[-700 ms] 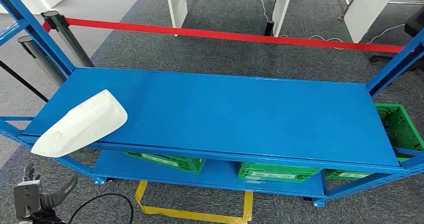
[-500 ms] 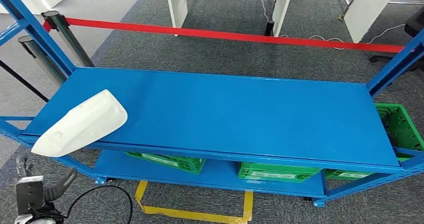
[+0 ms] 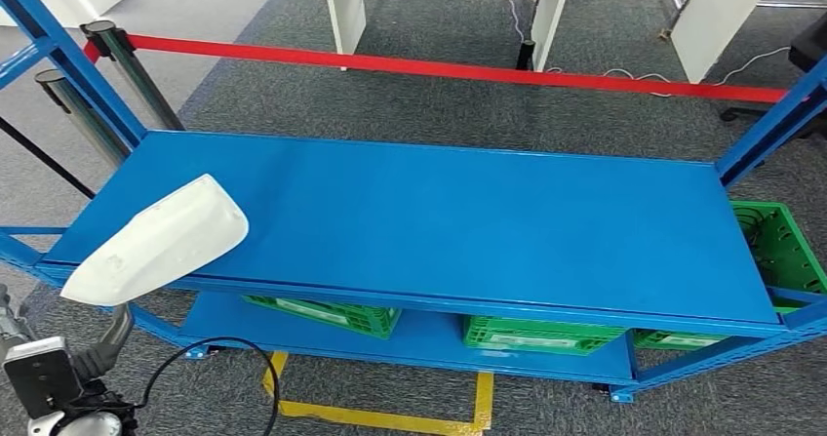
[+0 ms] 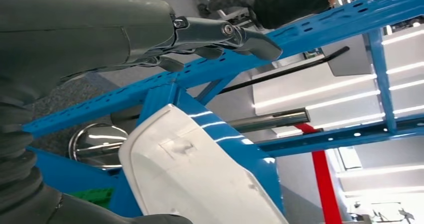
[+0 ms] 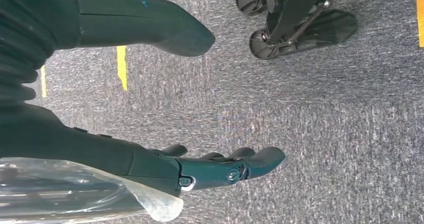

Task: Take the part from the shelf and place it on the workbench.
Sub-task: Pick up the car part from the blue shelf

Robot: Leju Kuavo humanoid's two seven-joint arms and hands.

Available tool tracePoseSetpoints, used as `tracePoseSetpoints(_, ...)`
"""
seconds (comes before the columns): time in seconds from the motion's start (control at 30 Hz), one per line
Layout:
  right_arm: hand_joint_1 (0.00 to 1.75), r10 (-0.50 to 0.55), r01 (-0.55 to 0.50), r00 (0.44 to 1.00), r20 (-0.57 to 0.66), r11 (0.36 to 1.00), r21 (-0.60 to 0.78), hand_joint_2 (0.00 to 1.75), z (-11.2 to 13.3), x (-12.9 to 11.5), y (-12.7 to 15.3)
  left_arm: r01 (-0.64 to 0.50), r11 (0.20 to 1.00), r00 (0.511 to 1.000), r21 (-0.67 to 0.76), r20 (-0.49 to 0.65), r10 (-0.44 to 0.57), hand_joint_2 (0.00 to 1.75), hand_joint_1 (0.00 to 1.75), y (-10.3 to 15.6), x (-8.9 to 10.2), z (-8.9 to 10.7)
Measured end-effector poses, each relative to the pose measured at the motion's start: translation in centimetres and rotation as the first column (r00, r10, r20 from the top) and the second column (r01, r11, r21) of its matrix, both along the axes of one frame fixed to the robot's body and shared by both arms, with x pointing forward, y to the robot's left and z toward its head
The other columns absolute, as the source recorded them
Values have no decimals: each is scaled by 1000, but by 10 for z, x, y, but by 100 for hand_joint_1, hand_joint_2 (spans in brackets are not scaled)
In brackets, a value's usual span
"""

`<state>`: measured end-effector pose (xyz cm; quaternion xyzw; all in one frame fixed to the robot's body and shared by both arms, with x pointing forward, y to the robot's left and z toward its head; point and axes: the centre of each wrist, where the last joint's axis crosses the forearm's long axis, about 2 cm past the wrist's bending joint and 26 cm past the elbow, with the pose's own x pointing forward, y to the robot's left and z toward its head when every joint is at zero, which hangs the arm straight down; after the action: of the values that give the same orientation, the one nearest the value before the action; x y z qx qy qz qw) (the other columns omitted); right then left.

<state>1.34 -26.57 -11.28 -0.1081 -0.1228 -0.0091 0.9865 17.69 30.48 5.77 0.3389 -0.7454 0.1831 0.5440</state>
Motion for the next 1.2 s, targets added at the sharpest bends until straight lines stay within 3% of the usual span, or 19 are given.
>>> tracePoseSetpoints(0.17, 0, 0, 0, 1000, -2, 1000, 3, 175, 0, 1, 2, -5, 1000, 1000, 9, -9, 5, 175, 0, -3, 1, 3)
tracePoseSetpoints(0.3, 0, 7, -7, 1000, -1, 1000, 7, 175, 0, 2, 3, -51, 973, 999, 223, 8, 51, 175, 0, -1, 2, 6)
tracePoseSetpoints(0.43, 0, 17, -17, 1000, 4, 1000, 18, 175, 0, 3, 4, -1, 906, 1000, 422, -3, 2, 175, 0, 0, 5, 9)
tracePoseSetpoints(0.7, 0, 39, -39, 999, 3, 999, 29, 175, 0, 4, 4, 4, 787, 999, 616, 33, -31, 175, 0, 6, 9, 31)
tracePoseSetpoints(0.83, 0, 48, -48, 999, 1, 998, 34, 175, 0, 4, 4, 20, 680, 999, 733, 12, -42, 175, 0, 9, 9, 39)
tracePoseSetpoints(1.2, 0, 53, -53, 999, 0, 998, 44, 175, 0, 5, 4, 81, 528, 997, 845, -60, -58, 175, 0, 13, 8, 38)
